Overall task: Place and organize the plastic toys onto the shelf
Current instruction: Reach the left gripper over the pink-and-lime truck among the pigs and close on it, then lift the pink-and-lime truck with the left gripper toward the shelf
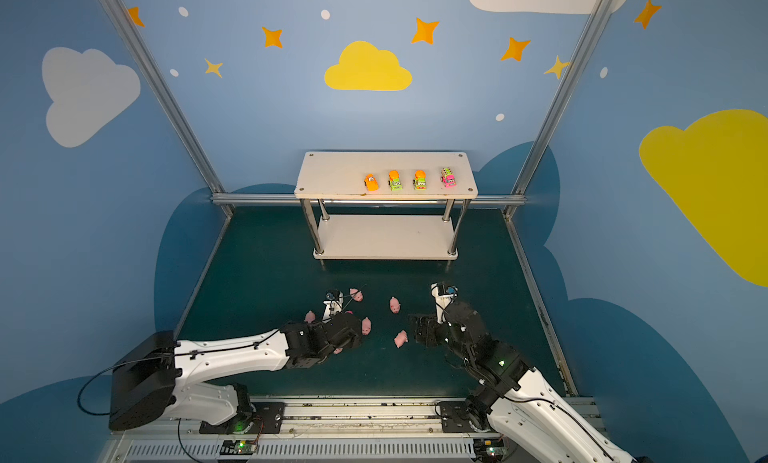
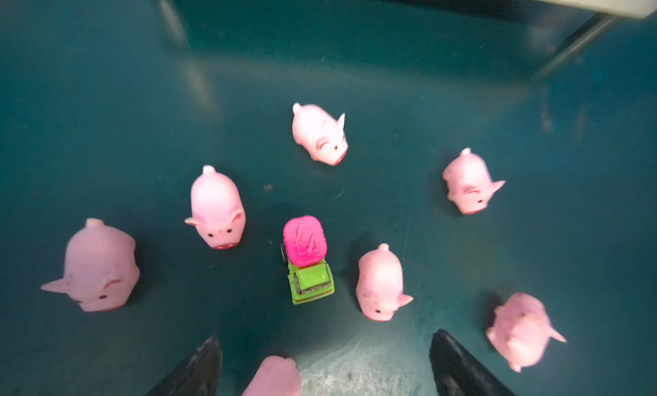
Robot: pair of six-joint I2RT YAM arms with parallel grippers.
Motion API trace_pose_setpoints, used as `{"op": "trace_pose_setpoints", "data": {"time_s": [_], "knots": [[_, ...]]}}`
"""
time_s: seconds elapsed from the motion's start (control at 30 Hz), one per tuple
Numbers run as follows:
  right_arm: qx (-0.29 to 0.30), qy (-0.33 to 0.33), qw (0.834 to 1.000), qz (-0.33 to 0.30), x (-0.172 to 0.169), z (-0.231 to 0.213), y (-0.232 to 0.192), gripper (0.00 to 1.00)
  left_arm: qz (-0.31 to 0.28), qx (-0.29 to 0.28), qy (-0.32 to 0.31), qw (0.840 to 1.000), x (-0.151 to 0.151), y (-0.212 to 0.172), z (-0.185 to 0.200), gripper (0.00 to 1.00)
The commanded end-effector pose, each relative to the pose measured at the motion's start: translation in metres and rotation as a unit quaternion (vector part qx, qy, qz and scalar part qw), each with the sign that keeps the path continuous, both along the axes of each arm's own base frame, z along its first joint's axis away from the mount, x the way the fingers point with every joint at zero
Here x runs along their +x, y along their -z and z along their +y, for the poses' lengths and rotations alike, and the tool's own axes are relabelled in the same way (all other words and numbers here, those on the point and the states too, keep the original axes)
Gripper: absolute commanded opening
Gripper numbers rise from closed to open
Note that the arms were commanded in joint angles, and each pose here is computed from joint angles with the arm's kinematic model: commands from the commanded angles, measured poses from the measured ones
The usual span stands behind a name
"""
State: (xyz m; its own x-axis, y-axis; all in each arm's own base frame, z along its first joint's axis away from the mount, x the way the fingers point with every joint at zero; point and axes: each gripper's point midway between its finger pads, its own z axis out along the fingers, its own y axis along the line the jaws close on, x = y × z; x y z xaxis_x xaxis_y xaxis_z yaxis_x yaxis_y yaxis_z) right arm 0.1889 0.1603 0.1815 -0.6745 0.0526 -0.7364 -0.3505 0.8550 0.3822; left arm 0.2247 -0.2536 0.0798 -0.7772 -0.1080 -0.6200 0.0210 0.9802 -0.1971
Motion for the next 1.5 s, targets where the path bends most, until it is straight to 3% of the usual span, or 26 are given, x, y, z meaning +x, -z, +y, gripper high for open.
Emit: {"op": "trace_pose_setpoints", "data": {"time_s": [0.0, 0.13, 0.8, 1.47], "knots": [[-0.014, 0.013, 1.0, 0.015, -0.004, -0.008, 0.011, 0.78, 0.028, 0.019, -0.028, 0.999, 0.003, 0.009, 0.006, 0.86], [-0.023, 0.027, 0.999, 0.011, -0.003, -0.016, 0.012, 0.79, 0.046, 0.021, -0.042, 0.998, 0.007, 0.016, 0.007, 0.78], [-0.035, 0.04, 0.999, 0.008, 0.0, -0.023, 0.014, 0.79, 0.081, 0.046, -0.053, 0.994, 0.029, 0.038, 0.01, 0.7], [-0.043, 0.051, 0.998, 0.015, 0.0, -0.031, 0.022, 0.79, 0.117, 0.059, -0.053, 0.99, 0.04, 0.062, 0.006, 0.51]]}}
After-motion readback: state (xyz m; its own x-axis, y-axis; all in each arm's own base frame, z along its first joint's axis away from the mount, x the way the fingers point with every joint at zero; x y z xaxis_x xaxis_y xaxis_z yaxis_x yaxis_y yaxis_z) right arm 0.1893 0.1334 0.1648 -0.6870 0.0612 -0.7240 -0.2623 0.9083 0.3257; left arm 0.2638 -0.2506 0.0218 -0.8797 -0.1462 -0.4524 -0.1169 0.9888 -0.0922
